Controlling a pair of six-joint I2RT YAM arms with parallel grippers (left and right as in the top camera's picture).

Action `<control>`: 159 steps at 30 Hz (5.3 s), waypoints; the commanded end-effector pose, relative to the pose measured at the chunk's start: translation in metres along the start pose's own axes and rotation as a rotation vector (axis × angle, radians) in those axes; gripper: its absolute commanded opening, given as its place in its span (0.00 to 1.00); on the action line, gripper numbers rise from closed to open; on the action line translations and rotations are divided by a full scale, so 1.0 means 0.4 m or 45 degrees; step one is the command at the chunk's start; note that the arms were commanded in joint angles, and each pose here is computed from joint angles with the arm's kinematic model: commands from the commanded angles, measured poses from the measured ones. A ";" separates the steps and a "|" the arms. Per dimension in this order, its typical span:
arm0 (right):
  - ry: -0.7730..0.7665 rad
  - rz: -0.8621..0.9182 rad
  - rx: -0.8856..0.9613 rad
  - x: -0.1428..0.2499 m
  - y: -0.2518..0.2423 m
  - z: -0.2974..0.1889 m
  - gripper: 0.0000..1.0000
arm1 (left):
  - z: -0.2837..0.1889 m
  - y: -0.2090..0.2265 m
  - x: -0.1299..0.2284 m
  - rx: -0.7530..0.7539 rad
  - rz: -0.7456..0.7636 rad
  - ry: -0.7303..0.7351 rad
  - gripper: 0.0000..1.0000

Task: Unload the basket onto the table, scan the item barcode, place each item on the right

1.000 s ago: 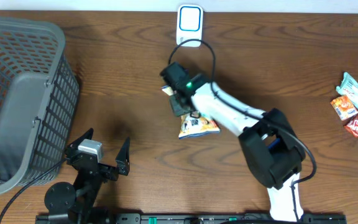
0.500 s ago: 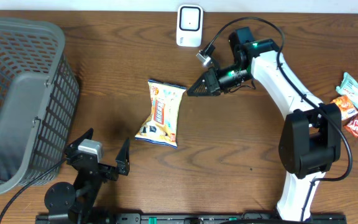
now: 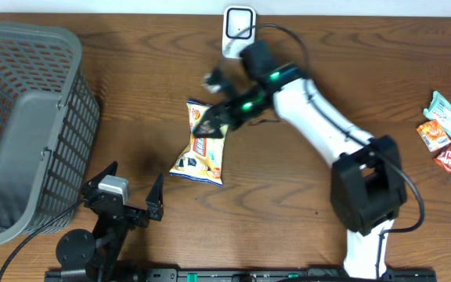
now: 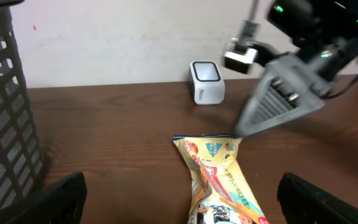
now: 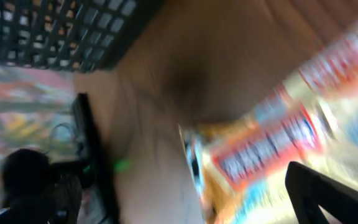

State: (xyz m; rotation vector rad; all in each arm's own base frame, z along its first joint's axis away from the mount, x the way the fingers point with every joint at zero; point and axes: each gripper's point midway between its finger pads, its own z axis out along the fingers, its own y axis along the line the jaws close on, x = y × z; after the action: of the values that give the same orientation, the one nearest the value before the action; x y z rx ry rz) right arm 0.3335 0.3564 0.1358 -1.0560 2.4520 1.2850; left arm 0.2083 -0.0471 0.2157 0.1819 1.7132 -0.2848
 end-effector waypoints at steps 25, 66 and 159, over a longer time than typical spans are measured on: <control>-0.002 0.952 1.261 0.271 -0.248 0.248 0.09 | -0.003 -0.001 -0.007 -0.001 0.022 -0.010 0.98; 0.224 0.723 -0.772 0.162 0.128 -0.060 0.01 | -0.003 -0.001 -0.007 -0.001 0.022 -0.010 0.98; 0.055 0.463 1.097 0.107 -0.228 -0.118 0.01 | -0.003 -0.001 -0.007 -0.001 0.022 -0.010 0.98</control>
State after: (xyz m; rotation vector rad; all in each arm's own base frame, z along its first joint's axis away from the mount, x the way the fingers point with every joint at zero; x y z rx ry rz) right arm 0.3590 0.2518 0.0269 -0.4184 2.9376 -0.0476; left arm 0.2083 -0.0471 0.2157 0.1822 1.7132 -0.2852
